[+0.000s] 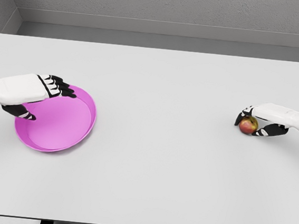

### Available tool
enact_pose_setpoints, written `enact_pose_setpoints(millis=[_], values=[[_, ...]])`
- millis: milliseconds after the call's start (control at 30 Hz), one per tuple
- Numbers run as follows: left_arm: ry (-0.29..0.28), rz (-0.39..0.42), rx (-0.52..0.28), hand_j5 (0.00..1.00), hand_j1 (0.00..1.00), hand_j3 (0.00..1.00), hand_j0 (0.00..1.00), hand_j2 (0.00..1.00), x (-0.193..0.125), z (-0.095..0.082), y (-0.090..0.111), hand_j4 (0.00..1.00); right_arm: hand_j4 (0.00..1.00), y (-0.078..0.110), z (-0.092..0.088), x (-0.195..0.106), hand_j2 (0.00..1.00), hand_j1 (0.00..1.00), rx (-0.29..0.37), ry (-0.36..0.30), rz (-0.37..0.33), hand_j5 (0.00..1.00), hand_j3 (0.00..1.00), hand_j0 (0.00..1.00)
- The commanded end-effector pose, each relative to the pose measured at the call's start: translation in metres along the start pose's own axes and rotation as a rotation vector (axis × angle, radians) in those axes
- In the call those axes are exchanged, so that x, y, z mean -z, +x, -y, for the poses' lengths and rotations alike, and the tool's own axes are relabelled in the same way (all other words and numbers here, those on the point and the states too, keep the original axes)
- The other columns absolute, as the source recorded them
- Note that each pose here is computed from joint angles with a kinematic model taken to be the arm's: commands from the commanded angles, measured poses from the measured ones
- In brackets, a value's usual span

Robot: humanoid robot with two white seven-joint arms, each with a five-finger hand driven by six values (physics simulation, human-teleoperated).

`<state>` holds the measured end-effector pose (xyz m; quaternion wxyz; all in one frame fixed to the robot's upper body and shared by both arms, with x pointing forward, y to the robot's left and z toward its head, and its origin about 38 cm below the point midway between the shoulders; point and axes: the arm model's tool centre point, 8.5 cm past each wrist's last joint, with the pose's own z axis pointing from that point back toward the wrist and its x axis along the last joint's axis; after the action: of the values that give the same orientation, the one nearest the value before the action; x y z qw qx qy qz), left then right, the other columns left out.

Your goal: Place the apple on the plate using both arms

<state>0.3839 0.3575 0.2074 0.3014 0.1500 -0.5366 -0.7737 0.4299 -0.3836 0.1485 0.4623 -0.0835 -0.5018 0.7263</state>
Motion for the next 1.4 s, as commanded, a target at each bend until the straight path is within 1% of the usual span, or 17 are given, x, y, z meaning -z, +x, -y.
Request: enact_pose_setpoints(millis=[0,67,200,300,333,367,433,467,500,567,633,667,733,1200,1233,1300,1367], values=[[0.004,-0.001,-0.005,1.0,1.0,1.0,1.0,1.0,-0.001,-0.001,0.0,1.0,0.48,0.002,0.002,0.001,0.48,0.48,0.009,-0.013,0.011,0.48,0.48,0.48],[0.004,-0.001,-0.005,1.0,1.0,1.0,1.0,1.0,-0.001,-0.001,0.0,1.0,0.5,0.014,0.005,0.011,0.5,0.5,0.019,-0.035,0.059,0.5,0.5,0.5],[0.004,-0.001,-0.005,1.0,1.0,1.0,1.0,1.0,-0.001,-0.001,0.0,1.0,0.51,0.095,0.025,0.038,0.51,0.51,-0.072,-0.065,0.312,0.51,0.51,0.51],[0.004,-0.001,-0.005,1.0,1.0,1.0,1.0,1.0,-0.001,-0.001,0.0,1.0,0.51,0.127,0.033,0.071,0.51,0.51,-0.096,-0.06,0.41,0.51,0.51,0.51],[0.005,-0.002,-0.003,1.0,1.0,1.0,1.0,1.0,-0.001,-0.001,0.0,1.0,0.52,0.147,0.04,0.088,0.52,0.52,-0.11,-0.067,0.465,0.52,0.52,0.52],[0.005,-0.001,-0.004,1.0,1.0,1.0,1.0,1.0,-0.001,-0.001,0.0,1.0,0.52,0.15,0.041,0.092,0.52,0.52,-0.109,-0.07,0.475,0.52,0.52,0.52],[0.004,-0.001,-0.005,1.0,1.0,1.0,1.0,1.0,-0.001,-0.001,0.0,1.0,0.54,0.147,0.042,0.091,0.54,0.54,-0.106,-0.073,0.465,0.54,0.54,0.54],[0.004,-0.002,-0.002,1.0,1.0,1.0,1.0,1.0,-0.001,-0.001,0.0,1.0,0.96,0.141,0.043,0.088,0.96,0.96,-0.105,-0.077,0.449,0.96,0.96,0.96],[0.004,-0.002,-0.002,1.0,1.0,1.0,1.0,1.0,-0.001,-0.001,0.0,1.0,1.0,0.123,0.057,0.073,1.0,1.0,-0.088,-0.138,0.399,1.0,1.0,1.0],[0.004,-0.002,-0.002,1.0,1.0,1.0,1.0,1.0,-0.001,-0.001,0.0,1.0,1.0,0.076,0.074,0.03,1.0,1.0,-0.028,-0.269,0.272,1.0,1.0,1.0],[0.028,0.031,-0.004,1.0,1.0,1.0,1.0,1.0,0.015,-0.006,0.005,1.0,1.0,0.062,0.069,0.022,1.0,1.0,-0.003,-0.274,0.233,1.0,1.0,1.0],[-0.01,0.056,0.006,1.0,1.0,1.0,1.0,1.0,0.026,-0.009,0.01,1.0,1.0,0.06,0.067,0.022,1.0,1.0,0.004,-0.272,0.229,1.0,1.0,1.0],[0.001,0.071,0.02,1.0,1.0,1.0,1.0,1.0,0.033,-0.017,0.012,1.0,1.0,0.052,0.065,0.02,1.0,1.0,0.017,-0.271,0.209,1.0,1.0,1.0],[0.03,0.098,0.023,1.0,1.0,1.0,1.0,1.0,0.046,-0.025,0.018,1.0,1.0,0.046,0.063,0.019,1.0,1.0,0.032,-0.269,0.194,1.0,1.0,1.0],[0.063,0.13,0.029,1.0,1.0,1.0,1.0,1.0,0.061,-0.034,0.025,1.0,1.0,0.046,0.063,0.019,1.0,1.0,0.032,-0.269,0.194,1.0,1.0,1.0],[0.036,0.216,0.013,1.0,1.0,1.0,1.0,1.0,0.105,-0.031,0.044,1.0,1.0,0.046,0.062,0.019,1.0,1.0,0.034,-0.269,0.193,1.0,1.0,1.0],[-0.019,0.283,-0.03,1.0,1.0,1.0,1.0,1.0,0.158,-0.021,0.06,1.0,1.0,0.045,0.063,0.018,1.0,1.0,0.033,-0.273,0.192,1.0,1.0,1.0]])
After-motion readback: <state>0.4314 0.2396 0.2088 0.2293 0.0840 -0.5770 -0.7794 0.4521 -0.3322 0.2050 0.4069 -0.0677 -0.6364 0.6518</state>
